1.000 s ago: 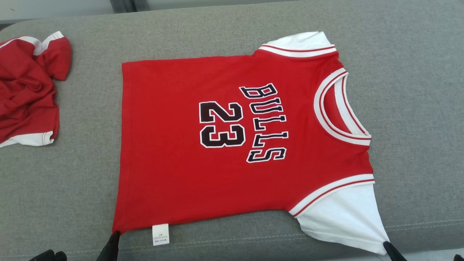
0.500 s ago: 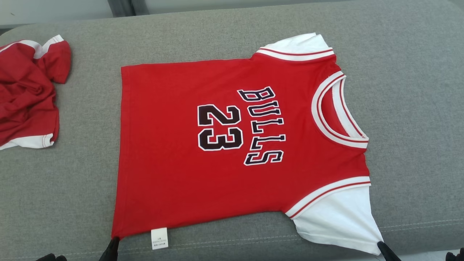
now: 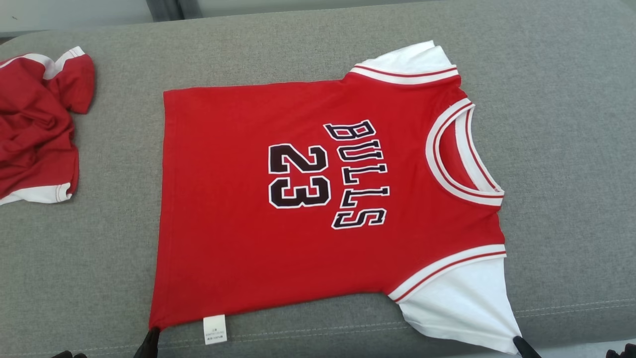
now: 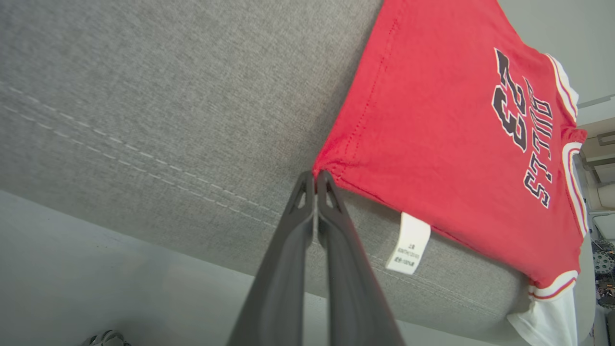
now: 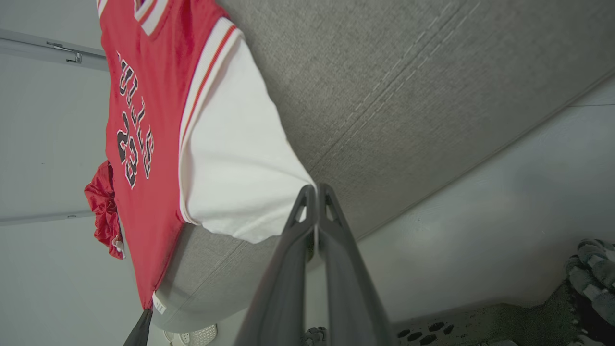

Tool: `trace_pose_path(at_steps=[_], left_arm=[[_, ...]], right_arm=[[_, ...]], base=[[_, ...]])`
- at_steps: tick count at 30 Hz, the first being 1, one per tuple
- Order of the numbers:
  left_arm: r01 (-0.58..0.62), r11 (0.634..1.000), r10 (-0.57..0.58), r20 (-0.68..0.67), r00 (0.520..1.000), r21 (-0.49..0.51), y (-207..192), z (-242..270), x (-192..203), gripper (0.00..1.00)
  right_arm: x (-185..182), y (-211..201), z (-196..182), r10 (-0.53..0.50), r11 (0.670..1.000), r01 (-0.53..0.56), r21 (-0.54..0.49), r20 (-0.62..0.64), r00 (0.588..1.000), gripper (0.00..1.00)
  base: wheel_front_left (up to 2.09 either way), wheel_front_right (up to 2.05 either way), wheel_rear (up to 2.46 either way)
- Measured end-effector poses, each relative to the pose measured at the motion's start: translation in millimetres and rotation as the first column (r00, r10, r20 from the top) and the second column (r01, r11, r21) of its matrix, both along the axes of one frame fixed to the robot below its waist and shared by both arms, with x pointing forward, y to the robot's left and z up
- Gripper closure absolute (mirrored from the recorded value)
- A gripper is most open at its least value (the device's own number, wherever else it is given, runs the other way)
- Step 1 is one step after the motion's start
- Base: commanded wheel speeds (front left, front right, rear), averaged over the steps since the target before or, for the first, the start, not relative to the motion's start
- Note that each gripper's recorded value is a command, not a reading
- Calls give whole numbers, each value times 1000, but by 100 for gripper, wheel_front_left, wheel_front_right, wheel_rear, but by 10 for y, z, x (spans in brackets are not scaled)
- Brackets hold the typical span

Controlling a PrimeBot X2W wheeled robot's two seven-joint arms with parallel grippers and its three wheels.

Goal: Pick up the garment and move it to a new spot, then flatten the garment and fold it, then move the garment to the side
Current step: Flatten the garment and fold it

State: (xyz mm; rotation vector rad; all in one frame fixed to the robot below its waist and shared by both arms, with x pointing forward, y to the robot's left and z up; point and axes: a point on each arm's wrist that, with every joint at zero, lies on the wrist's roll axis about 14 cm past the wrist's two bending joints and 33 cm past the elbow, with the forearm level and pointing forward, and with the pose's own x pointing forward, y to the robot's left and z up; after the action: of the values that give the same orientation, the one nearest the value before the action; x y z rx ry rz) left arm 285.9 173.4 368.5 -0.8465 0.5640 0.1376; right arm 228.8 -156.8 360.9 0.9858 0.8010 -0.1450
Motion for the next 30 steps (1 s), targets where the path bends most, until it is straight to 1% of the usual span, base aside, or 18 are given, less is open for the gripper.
trace_pose_path(at_steps=[7,17,25,30], left_arm=[[1,1000,-1,-8,1000,-2,-2,-23,-7,100],[-3,1000,3,-23,1000,-7,-5,-57,-19,100],[0,1000,0,-19,1000,-11,-20,-54,-19,100],[2,1000,-2,-6,1000,-13,-26,-27,-2,100]], right_arm=[[-93,-13,-66,1,1000,-1,-5,-35,999,100],[-127,-10,-111,3,1000,-4,-4,-54,999,100],[36,27,-49,0,1000,0,9,-1,1000,100],[75,71,-17,4,1000,-5,20,21,1000,100]], base=[[0,0,0],[0,0,0],[0,0,0],[0,0,0]])
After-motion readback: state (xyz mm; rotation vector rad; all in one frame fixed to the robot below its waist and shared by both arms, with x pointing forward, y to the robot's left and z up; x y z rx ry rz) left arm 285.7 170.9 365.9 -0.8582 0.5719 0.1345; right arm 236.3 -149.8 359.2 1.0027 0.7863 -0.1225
